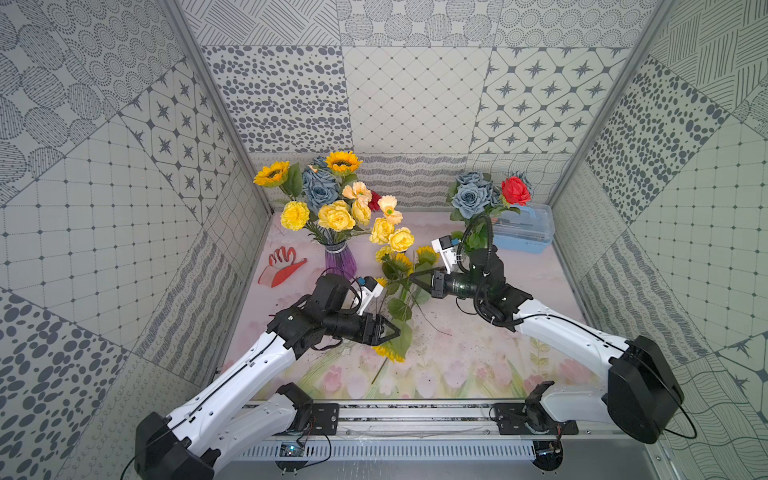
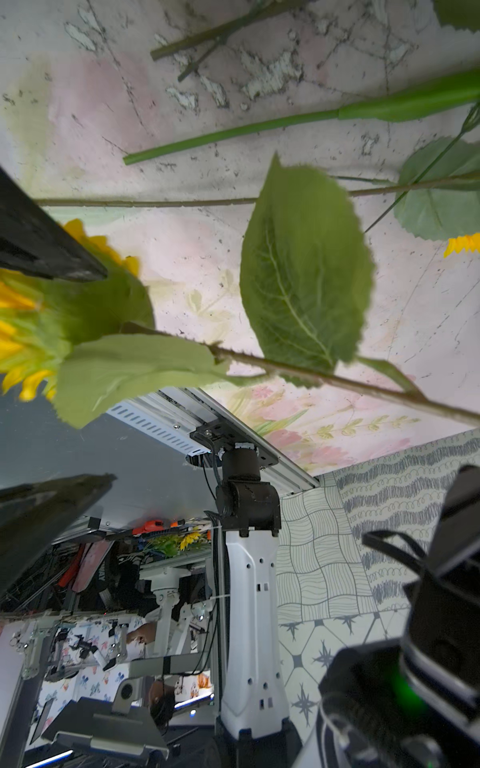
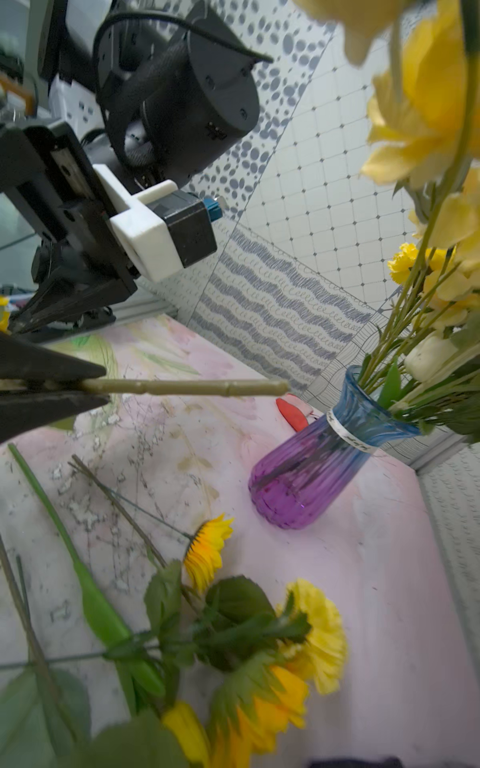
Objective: Pick out yellow flowers from the vase
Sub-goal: Pick up the flower at the center of the board.
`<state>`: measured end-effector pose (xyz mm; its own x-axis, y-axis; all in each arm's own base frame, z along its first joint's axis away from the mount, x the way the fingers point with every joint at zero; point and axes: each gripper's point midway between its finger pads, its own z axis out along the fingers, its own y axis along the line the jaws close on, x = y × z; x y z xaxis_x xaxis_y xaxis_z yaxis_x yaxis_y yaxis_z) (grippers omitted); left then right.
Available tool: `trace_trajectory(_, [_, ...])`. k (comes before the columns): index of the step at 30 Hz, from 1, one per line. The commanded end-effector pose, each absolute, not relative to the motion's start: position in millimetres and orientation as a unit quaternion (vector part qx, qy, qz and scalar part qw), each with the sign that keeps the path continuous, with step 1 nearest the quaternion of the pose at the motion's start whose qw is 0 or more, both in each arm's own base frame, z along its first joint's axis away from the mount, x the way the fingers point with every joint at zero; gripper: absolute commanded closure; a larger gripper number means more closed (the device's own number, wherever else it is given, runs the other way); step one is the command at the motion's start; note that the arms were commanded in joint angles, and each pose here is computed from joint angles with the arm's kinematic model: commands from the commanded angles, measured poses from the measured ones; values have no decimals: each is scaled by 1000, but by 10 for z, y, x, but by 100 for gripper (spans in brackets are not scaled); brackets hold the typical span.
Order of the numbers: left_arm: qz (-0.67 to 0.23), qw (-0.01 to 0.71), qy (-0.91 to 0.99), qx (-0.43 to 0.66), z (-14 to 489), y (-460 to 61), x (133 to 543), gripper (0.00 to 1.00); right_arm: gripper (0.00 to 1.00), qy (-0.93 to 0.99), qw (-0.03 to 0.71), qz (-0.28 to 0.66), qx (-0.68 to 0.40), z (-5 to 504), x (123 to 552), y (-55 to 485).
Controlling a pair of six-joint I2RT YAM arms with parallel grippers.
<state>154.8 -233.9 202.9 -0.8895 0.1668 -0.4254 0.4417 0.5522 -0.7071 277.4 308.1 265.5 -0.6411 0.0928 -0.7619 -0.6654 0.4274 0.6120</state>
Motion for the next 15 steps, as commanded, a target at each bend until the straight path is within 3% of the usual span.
trace_trajectory(1, [-374,207,894,138,2019,-2117,1770,18,100,746,478,393,-244,2783,2912,2863])
trace_trajectory(4, [-353,231,899,119,2060,-2001,1860,16,100,722,515,361,-288,2824,2940,2889])
trace_trajectory(11, [-343,268,897,84,2102,-1788,1920,14,100,665,607,144,-411,2611,3101,3113])
trace_trajectory(15, [-332,277,898,80,2116,-1734,1944,13,100,625,642,80,-437,2717,3193,3262])
